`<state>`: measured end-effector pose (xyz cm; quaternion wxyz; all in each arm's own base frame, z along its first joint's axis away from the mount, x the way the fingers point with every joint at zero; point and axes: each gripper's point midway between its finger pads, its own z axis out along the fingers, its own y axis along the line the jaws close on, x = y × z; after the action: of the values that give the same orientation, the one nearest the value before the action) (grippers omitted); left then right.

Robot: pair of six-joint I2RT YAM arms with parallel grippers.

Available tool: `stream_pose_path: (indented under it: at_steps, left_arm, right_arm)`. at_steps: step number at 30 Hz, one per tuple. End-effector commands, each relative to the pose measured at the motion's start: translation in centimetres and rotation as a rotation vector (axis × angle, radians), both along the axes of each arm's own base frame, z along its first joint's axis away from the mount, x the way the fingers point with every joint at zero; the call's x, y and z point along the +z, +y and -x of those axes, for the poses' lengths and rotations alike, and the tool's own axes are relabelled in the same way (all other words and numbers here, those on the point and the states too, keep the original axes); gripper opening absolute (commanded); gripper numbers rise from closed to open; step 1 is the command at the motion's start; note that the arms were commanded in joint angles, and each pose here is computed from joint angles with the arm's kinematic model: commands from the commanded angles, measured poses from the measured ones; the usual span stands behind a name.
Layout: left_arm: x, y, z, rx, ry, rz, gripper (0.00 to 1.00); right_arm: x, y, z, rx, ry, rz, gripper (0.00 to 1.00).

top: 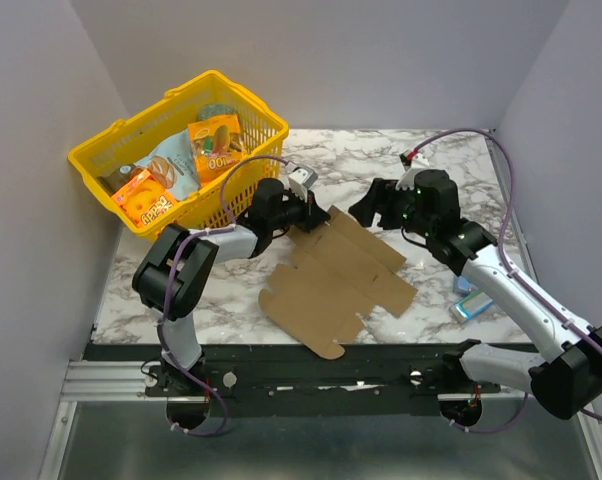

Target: Fold the paper box

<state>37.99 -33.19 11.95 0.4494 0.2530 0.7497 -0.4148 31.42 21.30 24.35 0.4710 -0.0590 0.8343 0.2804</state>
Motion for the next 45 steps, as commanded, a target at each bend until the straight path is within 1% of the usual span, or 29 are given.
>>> stream_pose_path:
  at_steps: [1,3,4,5,6,7,9,10,11,12,16,25,29,31,36,41,45]
  left_arm:
    - [5.5,2.8,-2.8,0.238,-0.258,0.087,0.00]
    - [7.8,3.4,-2.8,0.284,-0.354,0.132,0.00]
    - [7.2,3.9,-2.2,0.296,-0.369,0.123,0.00]
    - [7.9,4.2,-2.0,0.310,-0.401,0.131,0.00]
    - [8.8,4.5,-2.0,0.334,-0.456,0.138,0.00]
    - [8.2,4.7,-1.4,0.337,-0.460,0.128,0.00]
    - [9.1,5.1,-1.0,0.352,-0.513,0.135,0.00]
    - [8.5,5.4,-0.6,0.370,-0.513,0.121,0.00]
    - [8.9,5.6,-0.3,0.377,-0.532,0.123,0.00]
    - [9.3,5.7,0.0,0.386,-0.554,0.132,0.00]
    - [8.9,6.2,1.2,0.411,-0.596,0.088,0.00]
    - [9.3,5.3,4.2,0.355,-0.666,0.086,0.00]
    - [9.6,4.9,5.1,0.331,-0.699,0.070,0.00]
    - [9.6,5.0,5.0,0.347,-0.716,0.043,0.00]
    - [9.7,4.3,6.0,0.328,-0.757,0.012,0.00]
    - [9.1,3.6,6.7,0.321,-0.822,-0.098,0.00]
    - [9.2,3.2,7.2,0.316,-0.846,-0.116,0.00]
  right_arm:
    - [0.4,1.1,0.5,-0.107,0.199,-0.212,0.82]
    - [-0.3,2.1,0.4,-0.119,0.269,-0.285,0.81]
    - [0.2,2.8,0.4,-0.101,0.272,-0.331,0.82]
    - [-0.6,3.1,0.5,-0.104,0.302,-0.352,0.82]
    - [-0.6,3.3,0.4,-0.129,0.339,-0.409,0.82]
    - [-0.3,3.6,0.1,-0.131,0.333,-0.442,0.83]
    - [-0.7,3.4,-0.1,-0.167,0.359,-0.476,0.86]
    - [-0.9,3.3,-0.3,-0.183,0.355,-0.480,0.87]
    - [-1.2,2.8,-0.7,-0.220,0.350,-0.477,0.88]
    - [-2.2,2.2,-0.9,-0.257,0.376,-0.484,0.89]
    - [-4.9,0.8,-1.0,-0.355,0.469,-0.551,0.89]
    - [-6.3,-0.8,-2.0,-0.495,0.563,-0.704,0.89]
    - [-6.5,-1.2,-2.3,-0.524,0.578,-0.721,0.89]
    - [-7.4,-1.1,-2.1,-0.543,0.620,-0.732,0.89]
    - [-9.5,-0.8,-1.3,-0.572,0.712,-0.741,0.89]
    - [-10.4,-1.0,-0.7,-0.596,0.744,-0.746,0.88]
    - [-11.3,-1.8,-0.6,-0.634,0.773,-0.765,0.88]
